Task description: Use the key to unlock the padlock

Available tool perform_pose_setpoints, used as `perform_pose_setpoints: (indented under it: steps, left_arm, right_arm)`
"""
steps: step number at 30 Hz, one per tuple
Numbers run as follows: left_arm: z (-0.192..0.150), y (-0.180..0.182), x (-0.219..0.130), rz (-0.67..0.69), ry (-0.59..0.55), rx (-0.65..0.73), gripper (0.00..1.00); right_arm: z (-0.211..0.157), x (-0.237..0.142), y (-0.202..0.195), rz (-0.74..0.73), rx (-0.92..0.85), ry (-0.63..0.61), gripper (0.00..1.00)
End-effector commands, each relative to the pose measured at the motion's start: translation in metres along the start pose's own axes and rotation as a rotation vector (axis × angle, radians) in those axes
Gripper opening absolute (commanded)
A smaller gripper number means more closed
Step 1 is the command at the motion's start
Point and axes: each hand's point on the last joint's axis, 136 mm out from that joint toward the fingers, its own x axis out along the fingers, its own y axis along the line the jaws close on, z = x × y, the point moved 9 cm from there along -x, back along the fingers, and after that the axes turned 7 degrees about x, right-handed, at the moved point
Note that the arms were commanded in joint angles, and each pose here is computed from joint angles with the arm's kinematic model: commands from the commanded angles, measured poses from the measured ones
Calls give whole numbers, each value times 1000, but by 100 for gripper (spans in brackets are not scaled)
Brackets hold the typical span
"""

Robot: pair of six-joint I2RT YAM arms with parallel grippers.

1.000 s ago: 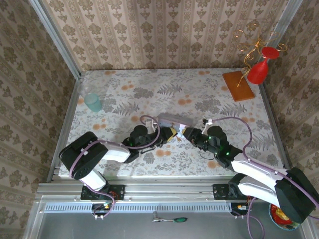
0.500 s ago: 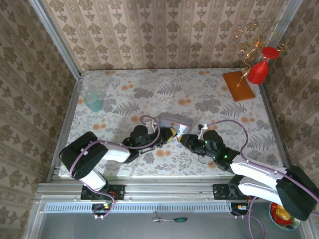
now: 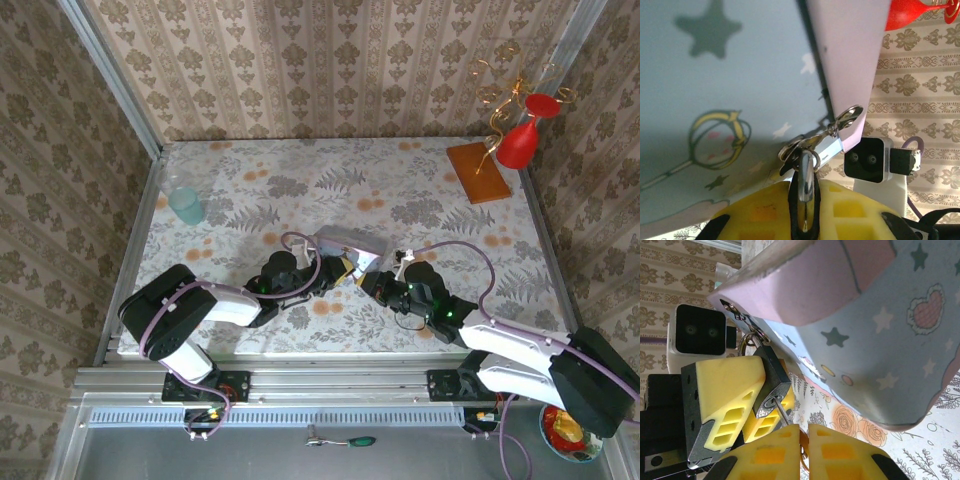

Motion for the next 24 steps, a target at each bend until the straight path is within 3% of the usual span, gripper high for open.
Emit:
perform_pose_setpoints:
  steps: [1, 9, 24]
  left_arm:
    - [2, -26, 0, -110, 4, 56, 0]
    - [-4, -23, -1, -73, 25, 56, 0]
    - [2, -21, -3, -64, 4, 40, 0]
  right_arm:
    - [3, 4, 8, 12, -5, -18, 11]
    - [6, 9, 17, 18, -26, -17, 12]
    - [-3, -7, -2, -72, -111, 24, 30]
